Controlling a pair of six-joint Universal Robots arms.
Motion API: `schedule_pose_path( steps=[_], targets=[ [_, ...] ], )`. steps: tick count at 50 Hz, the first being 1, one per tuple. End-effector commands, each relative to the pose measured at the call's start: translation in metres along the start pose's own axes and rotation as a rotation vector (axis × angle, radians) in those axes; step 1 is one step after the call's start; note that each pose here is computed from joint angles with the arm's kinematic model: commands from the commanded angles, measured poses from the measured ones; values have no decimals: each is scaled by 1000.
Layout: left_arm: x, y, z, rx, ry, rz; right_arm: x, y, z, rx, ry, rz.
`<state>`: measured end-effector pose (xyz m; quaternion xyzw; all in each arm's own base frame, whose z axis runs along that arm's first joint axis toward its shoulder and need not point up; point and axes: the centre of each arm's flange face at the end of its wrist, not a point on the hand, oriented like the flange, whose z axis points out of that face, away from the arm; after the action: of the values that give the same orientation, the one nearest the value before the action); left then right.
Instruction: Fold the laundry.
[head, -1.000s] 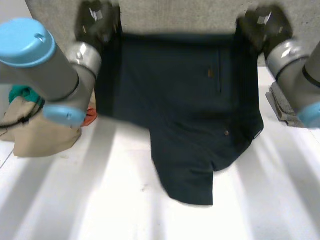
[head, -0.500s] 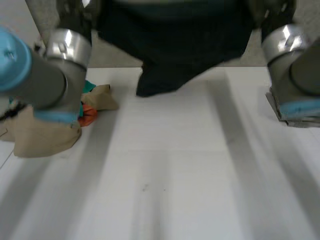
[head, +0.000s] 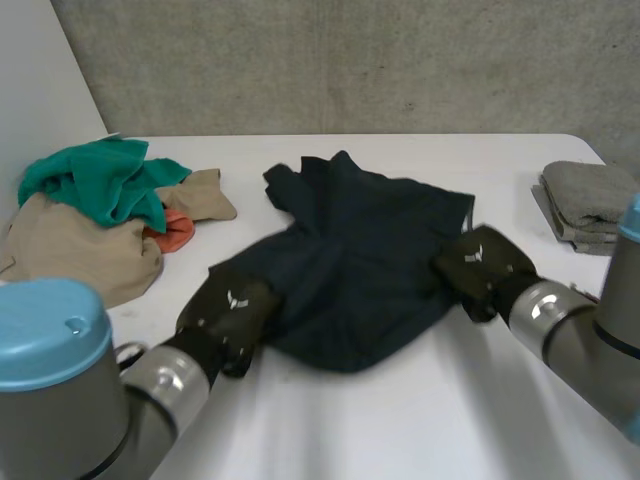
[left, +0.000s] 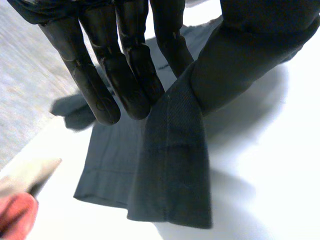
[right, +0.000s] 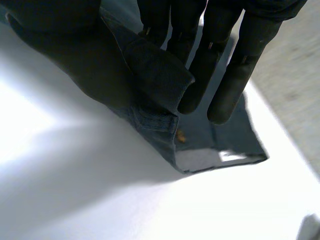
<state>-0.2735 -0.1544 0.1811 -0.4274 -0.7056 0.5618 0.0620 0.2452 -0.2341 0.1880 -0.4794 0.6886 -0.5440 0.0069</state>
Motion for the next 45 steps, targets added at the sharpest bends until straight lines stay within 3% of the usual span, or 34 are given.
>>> schedule_pose_path(
  steps=[1, 5, 18, 23, 29, 34, 40, 45],
  targets=[
    [16, -2, -49, -174, 136, 9, -20, 11, -52, -263, -197, -72],
    [31, -1, -73, -265, 239, 37, -23, 16, -61, -311, -213, -119],
    [45, -14, -94, -260, 325, 98, -42, 21, -93, -373, -342, -130],
    [43, -29, -93, -213, 320, 106, -15, 20, -83, -335, -264, -85],
    [12, -47, -17, -20, 128, 103, 17, 11, -62, -208, -121, -11],
    [-23, -59, 58, 112, -34, 216, 40, 10, -27, -101, 32, 99],
    [-44, -76, 150, 280, -176, 309, 62, 14, 8, -80, 205, 73],
    [-61, -71, 204, 397, -206, 322, 70, 12, 40, -50, 335, 27]
  ],
)
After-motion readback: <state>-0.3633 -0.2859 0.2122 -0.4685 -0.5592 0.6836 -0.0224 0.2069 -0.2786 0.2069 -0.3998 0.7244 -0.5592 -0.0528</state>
